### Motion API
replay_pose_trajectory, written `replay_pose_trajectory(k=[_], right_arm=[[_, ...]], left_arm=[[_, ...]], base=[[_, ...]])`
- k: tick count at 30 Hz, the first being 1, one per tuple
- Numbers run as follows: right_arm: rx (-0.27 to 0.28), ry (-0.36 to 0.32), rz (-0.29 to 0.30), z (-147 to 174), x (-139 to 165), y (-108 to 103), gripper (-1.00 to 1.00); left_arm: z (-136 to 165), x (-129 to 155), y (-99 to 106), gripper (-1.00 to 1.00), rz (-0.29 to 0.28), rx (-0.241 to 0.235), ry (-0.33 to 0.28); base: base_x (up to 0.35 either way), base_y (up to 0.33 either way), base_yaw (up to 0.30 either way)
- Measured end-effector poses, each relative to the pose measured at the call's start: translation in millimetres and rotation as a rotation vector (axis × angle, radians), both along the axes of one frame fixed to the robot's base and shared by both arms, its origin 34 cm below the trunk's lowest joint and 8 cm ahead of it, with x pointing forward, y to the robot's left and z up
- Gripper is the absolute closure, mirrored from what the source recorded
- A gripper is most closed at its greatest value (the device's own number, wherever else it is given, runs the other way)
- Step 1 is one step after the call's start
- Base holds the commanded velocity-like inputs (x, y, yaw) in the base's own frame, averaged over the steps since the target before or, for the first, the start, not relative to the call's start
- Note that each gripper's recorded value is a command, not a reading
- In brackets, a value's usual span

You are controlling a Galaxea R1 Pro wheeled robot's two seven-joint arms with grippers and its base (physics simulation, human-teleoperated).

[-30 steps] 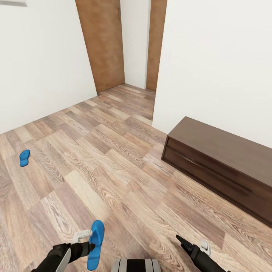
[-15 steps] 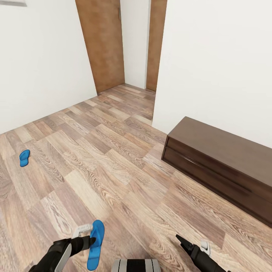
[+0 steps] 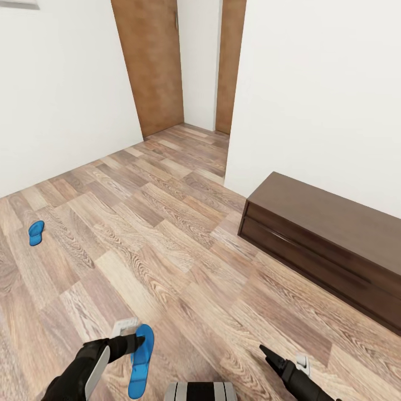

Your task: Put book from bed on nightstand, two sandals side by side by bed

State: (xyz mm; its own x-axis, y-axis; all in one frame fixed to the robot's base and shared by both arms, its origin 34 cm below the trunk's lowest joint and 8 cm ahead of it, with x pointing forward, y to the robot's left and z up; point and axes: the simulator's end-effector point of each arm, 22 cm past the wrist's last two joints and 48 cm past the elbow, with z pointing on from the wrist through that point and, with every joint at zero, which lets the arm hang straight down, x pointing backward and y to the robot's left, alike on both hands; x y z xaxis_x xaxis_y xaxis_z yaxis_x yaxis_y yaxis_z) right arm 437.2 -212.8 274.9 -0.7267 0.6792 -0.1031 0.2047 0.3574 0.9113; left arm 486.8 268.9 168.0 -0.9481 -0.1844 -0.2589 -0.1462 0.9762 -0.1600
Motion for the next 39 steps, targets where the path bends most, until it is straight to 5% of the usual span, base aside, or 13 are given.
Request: replay_pose_trajectory(k=[13,21,32,39], right_arm=[[-0.006,-0.080,0.020,22,17,-9,-1.00],[0.059,-0.163,0.031,46,21,-6,-1.00],[0.064,-0.214,-0.063,56,27,-47,-1.00],[0.066,-0.196,-0.069,47,23,-50,-1.00]], left_arm=[[6,16,-1,-1.00,-0.002,-0.001,-0.014],[6,17,-2,-1.00,-0.006,-0.001,-0.012],[-2,10,-2,-1.00,-0.011,0.003,0.010],[-14,1,1,-1.00,-0.012,0.007,0.038]], base=[[0.000,0.000,0.000],[0.000,0.000,0.000],[0.000,0.000,0.000],[0.000,0.000,0.000]])
